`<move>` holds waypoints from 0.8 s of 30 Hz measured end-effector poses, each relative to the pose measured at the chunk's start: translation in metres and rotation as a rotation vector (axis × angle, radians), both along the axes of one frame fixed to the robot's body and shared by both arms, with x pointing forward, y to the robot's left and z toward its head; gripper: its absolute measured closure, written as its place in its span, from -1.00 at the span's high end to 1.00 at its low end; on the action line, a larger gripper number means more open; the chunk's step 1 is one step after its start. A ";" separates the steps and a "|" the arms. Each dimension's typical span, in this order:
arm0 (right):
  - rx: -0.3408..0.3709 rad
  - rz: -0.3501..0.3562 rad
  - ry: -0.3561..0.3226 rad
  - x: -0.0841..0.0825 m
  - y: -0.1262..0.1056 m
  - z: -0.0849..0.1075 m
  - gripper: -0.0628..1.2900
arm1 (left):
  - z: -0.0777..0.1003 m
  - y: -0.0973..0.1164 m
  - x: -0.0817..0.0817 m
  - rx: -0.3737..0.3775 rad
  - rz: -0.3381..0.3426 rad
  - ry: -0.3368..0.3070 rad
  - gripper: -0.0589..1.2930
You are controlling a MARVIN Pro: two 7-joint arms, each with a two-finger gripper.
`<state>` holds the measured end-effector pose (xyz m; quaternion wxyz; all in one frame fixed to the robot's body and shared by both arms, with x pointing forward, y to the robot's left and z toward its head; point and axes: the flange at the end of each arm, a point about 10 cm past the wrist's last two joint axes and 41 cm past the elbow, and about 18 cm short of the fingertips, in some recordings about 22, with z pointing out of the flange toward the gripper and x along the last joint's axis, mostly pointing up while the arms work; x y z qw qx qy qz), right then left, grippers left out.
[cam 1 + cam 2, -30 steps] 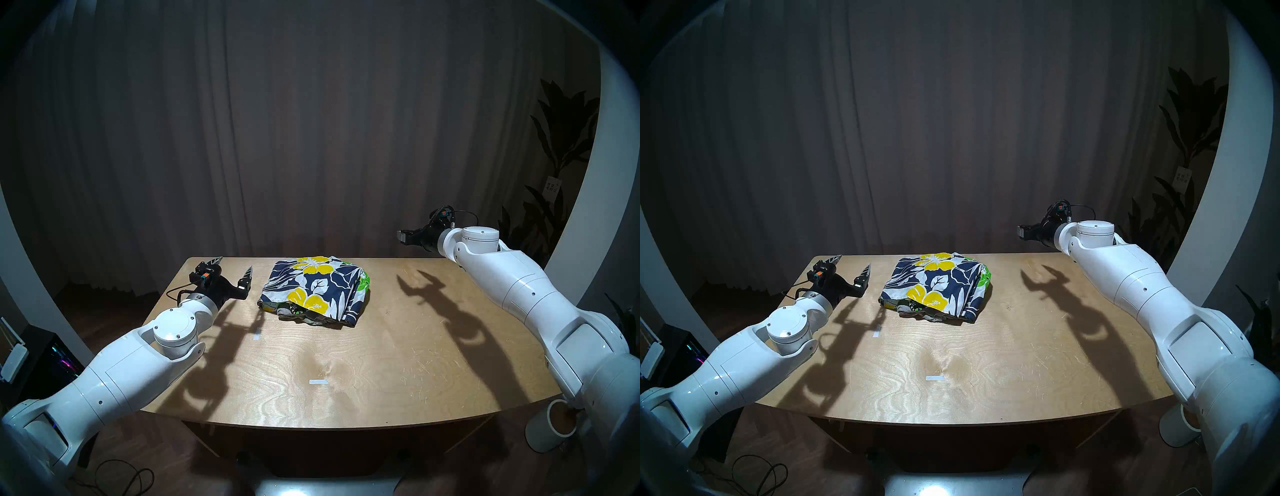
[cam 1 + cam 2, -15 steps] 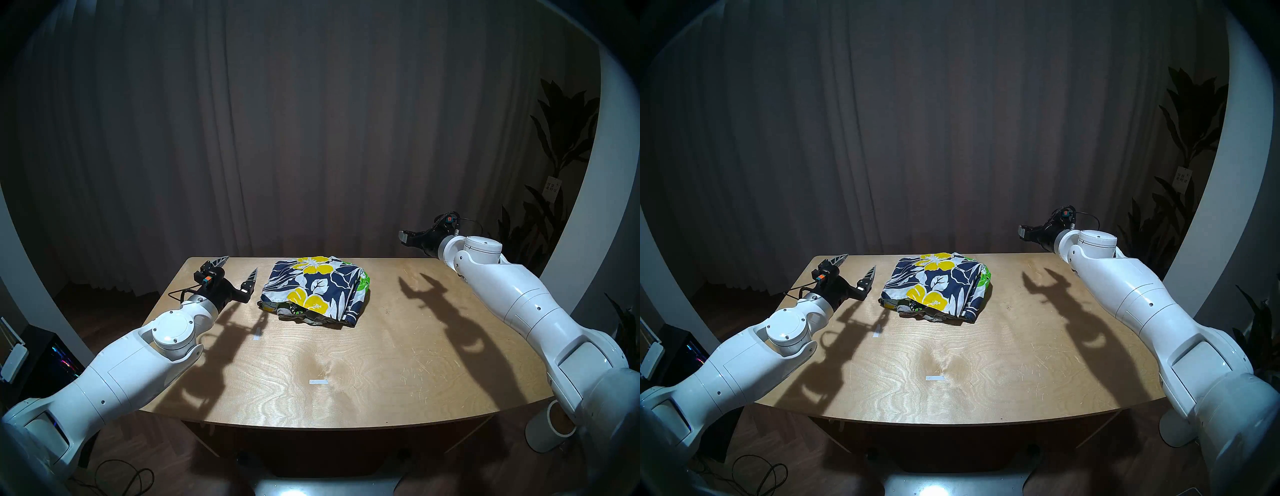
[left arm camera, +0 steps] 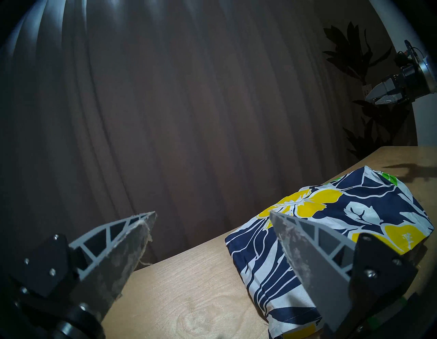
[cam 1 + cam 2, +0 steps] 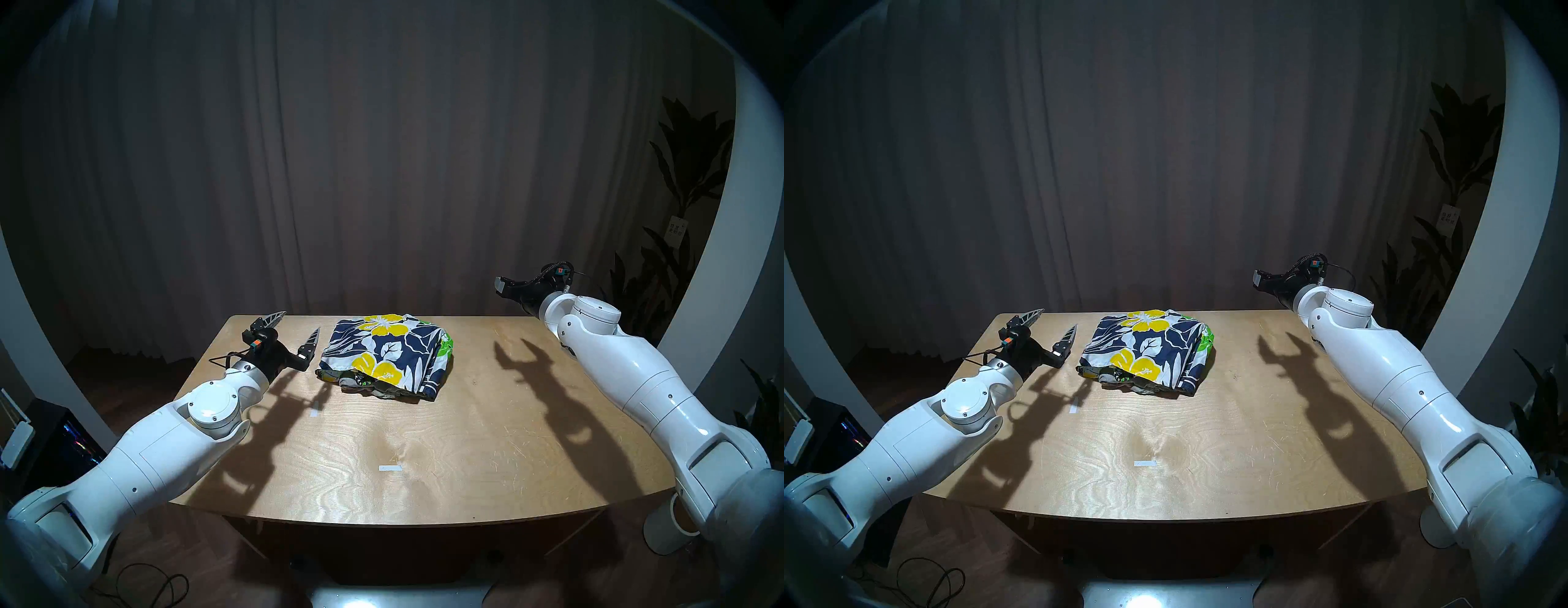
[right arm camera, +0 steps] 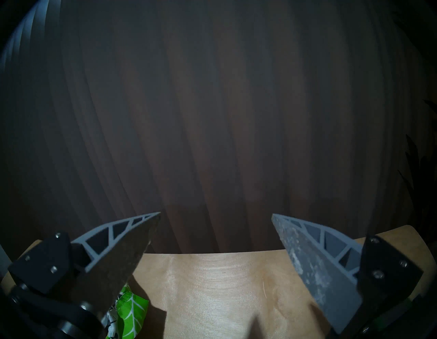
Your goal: Fold pants twice and stack them
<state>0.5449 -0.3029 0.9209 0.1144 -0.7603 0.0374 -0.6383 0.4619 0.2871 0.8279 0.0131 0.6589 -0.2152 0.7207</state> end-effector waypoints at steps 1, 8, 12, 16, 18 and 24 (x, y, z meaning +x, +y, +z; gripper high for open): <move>0.003 -0.008 -0.003 -0.002 0.000 0.000 0.90 | -0.001 0.002 0.001 -0.002 0.002 0.001 0.87; 0.023 -0.055 -0.019 -0.015 0.003 0.001 0.90 | -0.004 0.017 0.012 -0.024 0.032 0.007 0.87; 0.039 -0.087 -0.027 -0.025 0.007 0.002 0.90 | -0.002 0.030 0.022 -0.042 0.054 0.008 0.87; 0.057 -0.124 -0.033 -0.035 0.011 0.003 0.90 | -0.002 0.041 0.030 -0.070 0.066 0.011 0.87; 0.065 -0.139 -0.034 -0.039 0.012 0.004 0.90 | -0.002 0.044 0.033 -0.085 0.067 0.013 0.87; 0.107 -0.185 -0.016 -0.048 0.014 0.007 0.90 | -0.012 0.047 0.038 -0.144 0.029 0.023 0.87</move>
